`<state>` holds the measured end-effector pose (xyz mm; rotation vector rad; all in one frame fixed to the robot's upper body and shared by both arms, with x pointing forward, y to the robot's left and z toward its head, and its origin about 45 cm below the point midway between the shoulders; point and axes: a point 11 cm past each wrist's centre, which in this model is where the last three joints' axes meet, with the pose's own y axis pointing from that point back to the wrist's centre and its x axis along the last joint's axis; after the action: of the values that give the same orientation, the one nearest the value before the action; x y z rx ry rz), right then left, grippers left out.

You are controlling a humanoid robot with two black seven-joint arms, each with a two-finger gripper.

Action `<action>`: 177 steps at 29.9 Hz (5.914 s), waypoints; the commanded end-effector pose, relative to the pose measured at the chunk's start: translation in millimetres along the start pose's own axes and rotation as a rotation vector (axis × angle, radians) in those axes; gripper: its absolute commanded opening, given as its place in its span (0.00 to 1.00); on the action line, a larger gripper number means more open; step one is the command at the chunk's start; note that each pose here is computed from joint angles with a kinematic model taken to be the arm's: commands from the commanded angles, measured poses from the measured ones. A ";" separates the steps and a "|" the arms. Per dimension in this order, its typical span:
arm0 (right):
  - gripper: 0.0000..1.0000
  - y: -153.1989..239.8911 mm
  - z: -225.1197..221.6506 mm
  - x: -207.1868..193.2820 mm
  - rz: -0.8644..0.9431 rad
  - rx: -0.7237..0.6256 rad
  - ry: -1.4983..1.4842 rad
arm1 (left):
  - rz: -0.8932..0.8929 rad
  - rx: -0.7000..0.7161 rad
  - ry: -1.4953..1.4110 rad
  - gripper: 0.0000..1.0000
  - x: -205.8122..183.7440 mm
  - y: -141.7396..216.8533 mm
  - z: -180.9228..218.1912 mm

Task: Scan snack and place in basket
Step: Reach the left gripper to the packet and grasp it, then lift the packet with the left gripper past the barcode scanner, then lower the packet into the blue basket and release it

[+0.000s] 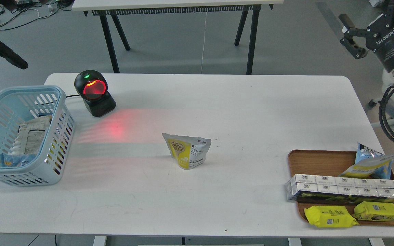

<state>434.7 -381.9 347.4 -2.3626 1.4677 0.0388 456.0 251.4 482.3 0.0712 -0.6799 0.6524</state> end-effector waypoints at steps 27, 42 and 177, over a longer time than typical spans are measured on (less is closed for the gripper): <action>1.00 45.9 36.2 24.5 0.148 -0.010 -0.148 | -1.345 0.211 -0.879 0.98 -266.1 -58.9 -31.4; 1.00 41.4 22.6 22.8 0.136 0.026 -0.148 | -1.377 0.317 -0.849 0.66 -274.0 -44.4 -89.0; 1.00 -10.2 15.2 -18.4 -0.071 -0.075 0.029 | -0.174 0.523 -0.172 0.79 2.5 97.7 -79.4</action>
<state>431.7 -371.9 332.6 -2.4322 1.4582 0.0708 434.9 385.3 396.4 0.8698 -0.7069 0.6041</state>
